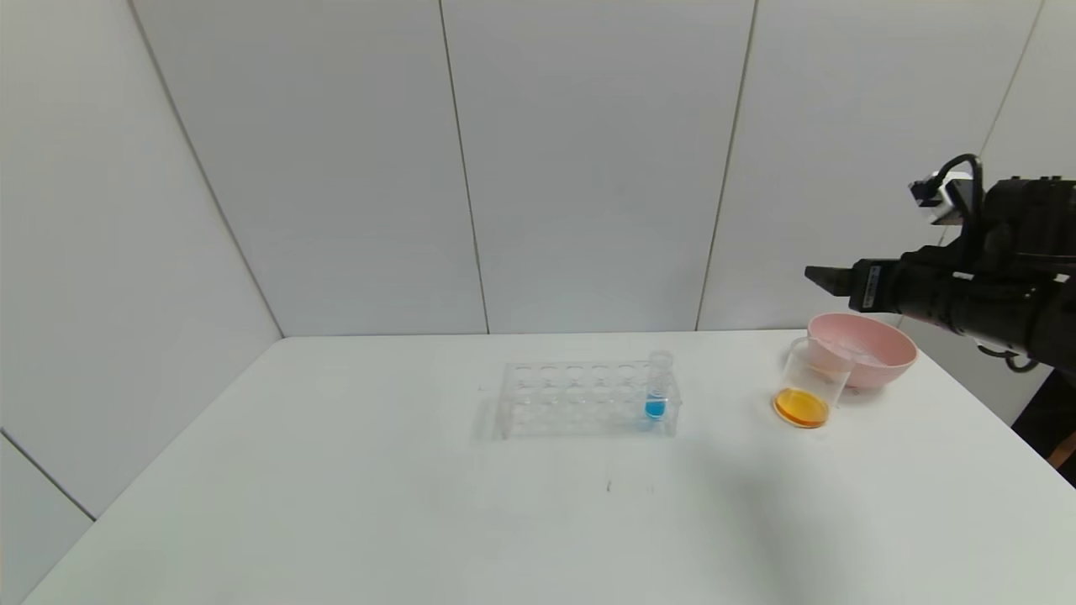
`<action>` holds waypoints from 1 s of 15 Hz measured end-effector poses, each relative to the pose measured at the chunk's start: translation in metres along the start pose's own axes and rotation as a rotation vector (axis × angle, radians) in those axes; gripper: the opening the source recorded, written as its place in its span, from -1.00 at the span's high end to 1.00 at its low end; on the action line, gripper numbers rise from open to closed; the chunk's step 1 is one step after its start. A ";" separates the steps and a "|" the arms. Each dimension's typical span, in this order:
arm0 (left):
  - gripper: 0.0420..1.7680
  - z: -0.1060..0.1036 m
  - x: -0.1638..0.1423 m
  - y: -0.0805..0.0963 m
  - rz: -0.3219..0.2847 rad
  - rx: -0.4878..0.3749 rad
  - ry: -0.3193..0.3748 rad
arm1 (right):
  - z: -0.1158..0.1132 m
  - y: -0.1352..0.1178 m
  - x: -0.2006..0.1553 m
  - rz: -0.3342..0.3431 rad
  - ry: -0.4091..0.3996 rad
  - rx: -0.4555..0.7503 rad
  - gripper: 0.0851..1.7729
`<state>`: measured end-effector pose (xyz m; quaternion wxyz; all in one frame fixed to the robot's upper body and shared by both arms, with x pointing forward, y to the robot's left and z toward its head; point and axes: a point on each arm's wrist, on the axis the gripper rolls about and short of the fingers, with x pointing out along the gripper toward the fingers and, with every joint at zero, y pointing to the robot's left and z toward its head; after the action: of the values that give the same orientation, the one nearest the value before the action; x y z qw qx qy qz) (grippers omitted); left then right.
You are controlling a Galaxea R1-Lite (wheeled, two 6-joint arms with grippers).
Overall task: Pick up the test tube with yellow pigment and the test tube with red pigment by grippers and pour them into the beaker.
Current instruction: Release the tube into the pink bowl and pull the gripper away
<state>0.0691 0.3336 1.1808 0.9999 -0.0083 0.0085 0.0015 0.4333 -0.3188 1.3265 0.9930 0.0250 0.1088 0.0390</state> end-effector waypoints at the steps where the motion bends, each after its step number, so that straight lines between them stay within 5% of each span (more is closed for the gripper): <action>1: -0.94 0.000 0.000 0.000 0.000 0.000 0.000 | 0.004 0.000 -0.016 0.013 -0.014 0.000 -0.88; 8: -0.94 0.000 0.000 0.000 0.000 0.000 0.000 | 0.006 0.004 -0.136 0.037 -0.135 -0.009 -0.91; 15: -0.94 0.000 0.000 0.000 0.000 0.000 0.000 | -0.034 0.004 -0.246 -0.019 -0.180 -0.067 -0.91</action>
<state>0.0691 0.3336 1.1808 0.9999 -0.0083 0.0085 0.0015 0.1861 -0.3340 1.3466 0.9994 -0.0057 0.0179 0.0306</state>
